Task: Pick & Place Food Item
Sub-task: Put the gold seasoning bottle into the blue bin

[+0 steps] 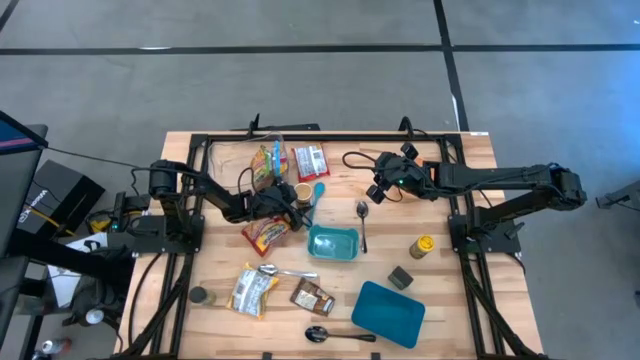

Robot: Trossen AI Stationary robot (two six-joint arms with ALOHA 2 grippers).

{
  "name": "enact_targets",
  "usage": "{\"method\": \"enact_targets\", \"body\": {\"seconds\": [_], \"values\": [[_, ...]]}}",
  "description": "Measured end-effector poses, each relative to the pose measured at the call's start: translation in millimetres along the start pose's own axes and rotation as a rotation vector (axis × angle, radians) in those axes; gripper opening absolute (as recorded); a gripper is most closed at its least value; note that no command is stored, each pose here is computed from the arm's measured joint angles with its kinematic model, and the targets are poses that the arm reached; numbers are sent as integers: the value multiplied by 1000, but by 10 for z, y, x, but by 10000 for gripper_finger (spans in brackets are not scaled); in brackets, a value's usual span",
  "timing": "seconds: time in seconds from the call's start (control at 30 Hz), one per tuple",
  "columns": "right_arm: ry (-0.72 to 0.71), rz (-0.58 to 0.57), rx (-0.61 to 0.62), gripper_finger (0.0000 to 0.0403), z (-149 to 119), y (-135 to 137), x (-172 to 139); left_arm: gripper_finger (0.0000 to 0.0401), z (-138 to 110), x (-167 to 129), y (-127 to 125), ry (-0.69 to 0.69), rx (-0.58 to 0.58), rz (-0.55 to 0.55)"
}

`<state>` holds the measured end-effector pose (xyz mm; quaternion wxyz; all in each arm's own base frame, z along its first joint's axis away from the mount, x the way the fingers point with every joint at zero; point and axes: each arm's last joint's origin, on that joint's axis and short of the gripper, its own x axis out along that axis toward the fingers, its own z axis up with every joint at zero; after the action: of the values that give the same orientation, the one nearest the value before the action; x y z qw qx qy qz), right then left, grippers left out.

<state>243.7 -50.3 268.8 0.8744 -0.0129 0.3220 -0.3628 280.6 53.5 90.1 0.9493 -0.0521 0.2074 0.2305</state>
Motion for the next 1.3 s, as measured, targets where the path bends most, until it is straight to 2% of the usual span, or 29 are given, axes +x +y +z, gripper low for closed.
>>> {"method": "enact_targets", "body": {"seconds": [0.73, 0.9, 1.3], "values": [[0, 0, 0, 116, 0, 0, 0, 275, 22, -22, -6, -1, -25, -15], [0, 0, 0, 116, 0, 0, 0, 278, 169, -92, -29, -49, -61, -67], [-1, 0, 0, 116, 1, 0, 0, 282, 523, -426, -87, -105, -65, -113]]}}
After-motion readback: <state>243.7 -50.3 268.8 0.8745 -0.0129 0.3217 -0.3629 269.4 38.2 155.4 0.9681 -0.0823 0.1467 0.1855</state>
